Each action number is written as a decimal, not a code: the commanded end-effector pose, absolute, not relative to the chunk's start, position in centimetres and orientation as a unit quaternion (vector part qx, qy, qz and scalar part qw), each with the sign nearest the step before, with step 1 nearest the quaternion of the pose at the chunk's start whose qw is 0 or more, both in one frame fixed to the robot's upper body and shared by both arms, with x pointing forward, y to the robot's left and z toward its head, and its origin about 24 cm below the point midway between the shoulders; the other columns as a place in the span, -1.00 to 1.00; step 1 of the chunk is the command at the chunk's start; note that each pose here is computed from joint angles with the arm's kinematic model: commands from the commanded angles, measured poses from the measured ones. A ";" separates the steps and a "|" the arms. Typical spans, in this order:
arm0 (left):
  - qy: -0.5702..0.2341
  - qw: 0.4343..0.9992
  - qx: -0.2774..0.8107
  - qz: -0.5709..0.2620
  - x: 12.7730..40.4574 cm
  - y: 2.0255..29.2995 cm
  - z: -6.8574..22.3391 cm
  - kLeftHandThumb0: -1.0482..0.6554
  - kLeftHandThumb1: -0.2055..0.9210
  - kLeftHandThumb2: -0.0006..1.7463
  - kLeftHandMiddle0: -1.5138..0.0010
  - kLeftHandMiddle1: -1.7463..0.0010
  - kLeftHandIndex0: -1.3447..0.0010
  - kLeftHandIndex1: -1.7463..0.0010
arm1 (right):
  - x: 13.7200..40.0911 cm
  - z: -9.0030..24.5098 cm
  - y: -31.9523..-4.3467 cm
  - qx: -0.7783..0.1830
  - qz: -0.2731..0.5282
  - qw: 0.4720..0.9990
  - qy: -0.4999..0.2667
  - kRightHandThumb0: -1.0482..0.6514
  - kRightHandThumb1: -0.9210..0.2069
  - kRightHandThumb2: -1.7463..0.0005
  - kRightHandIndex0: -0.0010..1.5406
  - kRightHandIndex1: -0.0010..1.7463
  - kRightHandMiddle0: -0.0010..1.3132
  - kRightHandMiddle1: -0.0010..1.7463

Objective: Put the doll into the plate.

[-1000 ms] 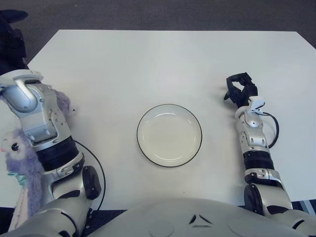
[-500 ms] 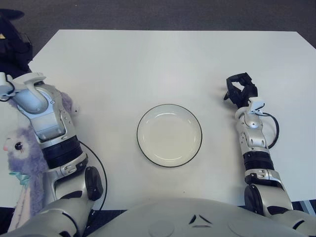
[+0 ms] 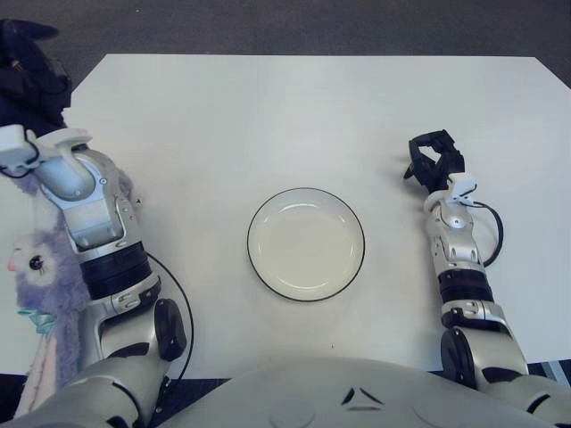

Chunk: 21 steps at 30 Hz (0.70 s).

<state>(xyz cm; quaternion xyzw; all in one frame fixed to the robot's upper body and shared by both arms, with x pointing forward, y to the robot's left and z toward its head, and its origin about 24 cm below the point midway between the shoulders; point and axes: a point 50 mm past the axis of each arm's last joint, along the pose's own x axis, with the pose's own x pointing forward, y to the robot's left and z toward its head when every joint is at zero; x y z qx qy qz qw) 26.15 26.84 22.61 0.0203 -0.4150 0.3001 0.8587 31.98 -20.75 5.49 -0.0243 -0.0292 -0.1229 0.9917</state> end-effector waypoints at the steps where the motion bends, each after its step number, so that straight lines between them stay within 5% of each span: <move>1: -0.418 0.858 0.021 0.299 26.1 27.3 23.0 -0.18 1.00 -0.48 0.23 -0.62 0.60 -0.93 | 32.2 5.1 -21.0 -0.021 -0.123 0.992 0.002 -0.18 -1.00 0.55 0.13 1.00 -0.49 0.85; 5: -0.413 0.859 0.015 0.304 25.8 28.0 23.0 -0.18 1.00 -0.49 0.19 -0.62 0.59 -0.91 | 33.9 8.2 -21.1 -0.030 -0.107 0.993 -0.026 -0.18 -1.00 0.58 0.15 1.00 -0.44 0.81; 14: -0.411 0.859 0.014 0.304 25.7 28.3 23.0 -0.18 1.00 -0.50 0.17 -0.61 0.58 -0.91 | 34.3 8.7 -20.9 -0.032 -0.103 0.994 -0.027 -0.18 -1.00 0.60 0.15 1.00 -0.42 0.80; 21: -0.406 0.844 0.025 0.349 23.8 29.1 22.9 -0.18 1.00 -0.54 0.15 -0.60 0.51 -0.85 | 38.4 12.9 -18.1 -0.063 -0.052 0.995 -0.060 -0.18 -1.00 0.60 0.16 1.00 -0.42 0.79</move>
